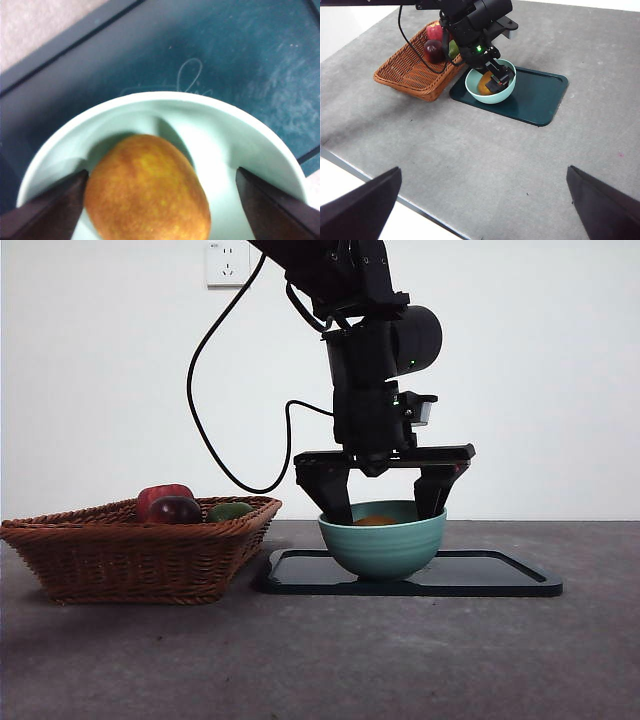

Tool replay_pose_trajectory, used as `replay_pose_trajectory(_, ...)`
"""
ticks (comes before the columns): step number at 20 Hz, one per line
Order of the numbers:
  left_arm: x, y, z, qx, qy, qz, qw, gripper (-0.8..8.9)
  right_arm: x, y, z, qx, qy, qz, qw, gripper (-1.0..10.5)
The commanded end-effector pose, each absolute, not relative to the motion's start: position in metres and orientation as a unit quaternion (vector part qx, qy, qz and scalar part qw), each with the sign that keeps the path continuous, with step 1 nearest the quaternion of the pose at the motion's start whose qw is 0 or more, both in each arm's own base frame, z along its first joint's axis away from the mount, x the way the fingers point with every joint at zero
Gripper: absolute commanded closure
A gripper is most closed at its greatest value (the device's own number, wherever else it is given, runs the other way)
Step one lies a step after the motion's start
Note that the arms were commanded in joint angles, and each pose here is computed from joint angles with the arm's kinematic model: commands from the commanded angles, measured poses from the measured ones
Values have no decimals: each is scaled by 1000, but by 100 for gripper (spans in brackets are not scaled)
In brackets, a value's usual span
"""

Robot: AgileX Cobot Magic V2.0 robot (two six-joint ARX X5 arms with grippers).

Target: Pick up the wifruite, put it on the bowl, pick up the plate, put it on desk

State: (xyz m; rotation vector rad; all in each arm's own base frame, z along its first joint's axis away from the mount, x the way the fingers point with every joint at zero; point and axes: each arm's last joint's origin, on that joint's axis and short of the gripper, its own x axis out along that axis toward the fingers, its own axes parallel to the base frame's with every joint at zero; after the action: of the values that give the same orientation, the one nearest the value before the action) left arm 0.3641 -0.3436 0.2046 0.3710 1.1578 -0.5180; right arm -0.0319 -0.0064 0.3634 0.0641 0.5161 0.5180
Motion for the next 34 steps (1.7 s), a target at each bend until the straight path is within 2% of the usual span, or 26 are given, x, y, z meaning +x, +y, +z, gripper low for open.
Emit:
replay_pose_trajectory(1, 367, -352, 195, 182, 531, -253, 788, 445, -36, -8, 360, 33, 283, 252, 925, 385)
replay_pose_trajectory(4, 367, -352, 195, 184, 529, -255, 788, 488, -36, -8, 360, 33, 283, 252, 925, 385)
replay_pose_trajectory(6, 367, -353, 195, 188, 525, -258, 789, 549, -36, -8, 360, 33, 283, 251, 925, 385)
replay_pose_trajectory(11, 370, -352, 204, 193, 514, -264, 793, 553, -36, -8, 360, 33, 283, 250, 925, 385)
replay_pose_trajectory(21, 352, -334, 292, 183, 506, -263, 801, 554, -36, -8, 360, 32, 283, 250, 925, 385)
replay_pose_trajectory(26, 328, -308, 334, 190, 523, -256, 790, 559, -36, -8, 360, 27, 282, 246, 927, 385)
replay_pose_trajectory(31, 304, -282, 382, 171, 491, -263, 813, 566, -36, -8, 360, 26, 281, 246, 927, 385)
replay_pose_trajectory(34, 284, -259, 396, 178, 495, -261, 809, 566, -36, -8, 360, 27, 282, 247, 927, 385)
